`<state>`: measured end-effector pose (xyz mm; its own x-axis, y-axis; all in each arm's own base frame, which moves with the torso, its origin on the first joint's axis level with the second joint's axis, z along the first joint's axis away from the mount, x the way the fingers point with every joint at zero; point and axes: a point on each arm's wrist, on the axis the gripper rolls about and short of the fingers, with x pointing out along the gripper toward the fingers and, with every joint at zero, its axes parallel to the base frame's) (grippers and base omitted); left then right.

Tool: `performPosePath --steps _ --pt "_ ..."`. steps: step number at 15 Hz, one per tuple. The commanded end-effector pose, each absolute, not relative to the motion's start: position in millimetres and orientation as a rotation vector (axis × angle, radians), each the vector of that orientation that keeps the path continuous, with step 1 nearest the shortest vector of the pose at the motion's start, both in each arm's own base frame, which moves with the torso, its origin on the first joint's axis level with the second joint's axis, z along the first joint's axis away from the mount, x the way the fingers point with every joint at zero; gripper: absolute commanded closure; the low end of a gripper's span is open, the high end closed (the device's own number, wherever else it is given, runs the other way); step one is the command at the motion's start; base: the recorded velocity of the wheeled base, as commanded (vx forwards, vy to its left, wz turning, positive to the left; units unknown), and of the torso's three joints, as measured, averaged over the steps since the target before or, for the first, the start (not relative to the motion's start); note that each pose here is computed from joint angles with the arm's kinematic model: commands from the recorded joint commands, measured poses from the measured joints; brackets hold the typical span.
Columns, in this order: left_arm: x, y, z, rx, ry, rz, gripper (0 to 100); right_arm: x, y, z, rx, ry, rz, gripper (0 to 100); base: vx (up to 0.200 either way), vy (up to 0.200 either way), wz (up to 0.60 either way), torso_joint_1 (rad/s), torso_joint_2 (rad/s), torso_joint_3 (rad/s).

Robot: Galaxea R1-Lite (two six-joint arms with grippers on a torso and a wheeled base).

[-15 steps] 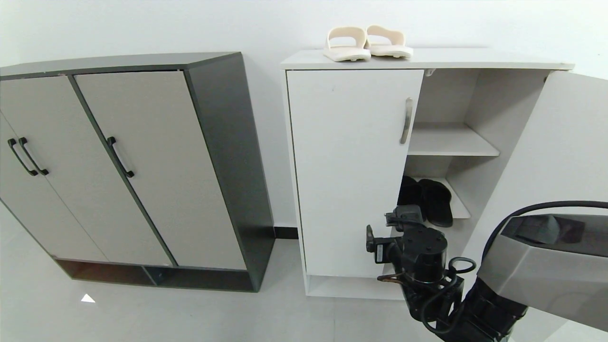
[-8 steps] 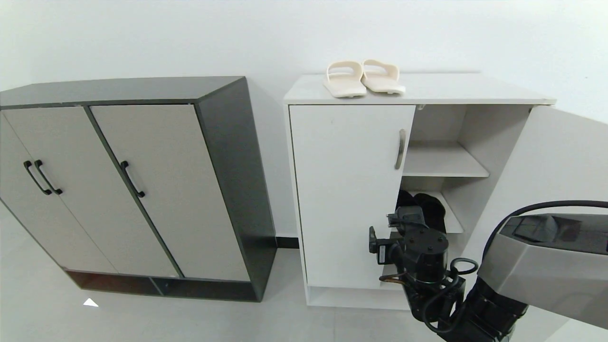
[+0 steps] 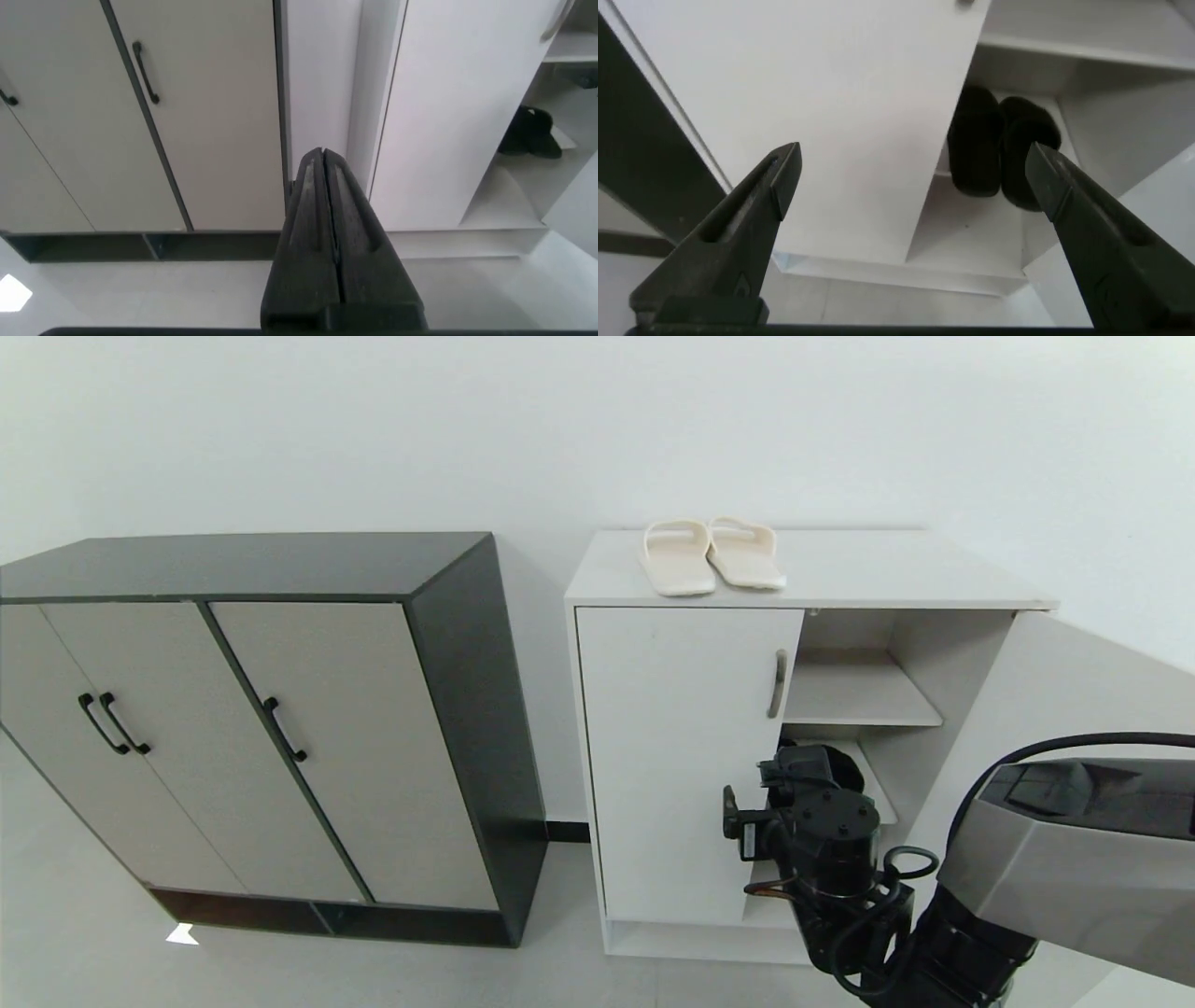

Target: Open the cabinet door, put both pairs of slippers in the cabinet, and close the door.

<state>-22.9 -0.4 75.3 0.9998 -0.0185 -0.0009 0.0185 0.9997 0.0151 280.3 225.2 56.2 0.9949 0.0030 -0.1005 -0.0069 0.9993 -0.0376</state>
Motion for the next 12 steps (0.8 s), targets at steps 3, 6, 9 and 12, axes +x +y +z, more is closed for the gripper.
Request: performPosePath --steps 3,6,9,12 --pt "-22.8 -0.4 75.3 0.015 0.001 -0.018 100 278.3 224.3 55.0 -0.042 0.106 0.007 0 0.0 0.0 0.0 0.188 -0.49 -0.308" --pt "-22.8 -0.4 75.3 0.015 0.001 -0.018 100 279.1 225.1 51.7 -0.043 0.107 0.011 0 0.0 0.0 0.0 0.199 -0.51 -0.31" --pt "-22.8 -0.4 75.3 0.015 0.001 -0.018 100 278.9 222.7 48.8 -0.047 0.114 0.006 0 0.0 0.0 0.0 0.219 -0.53 -0.317" --pt "-22.8 -0.4 75.3 0.017 0.001 -0.018 100 278.5 222.4 47.6 -0.051 0.119 0.006 0 0.0 0.0 0.0 0.235 -0.55 -0.312"
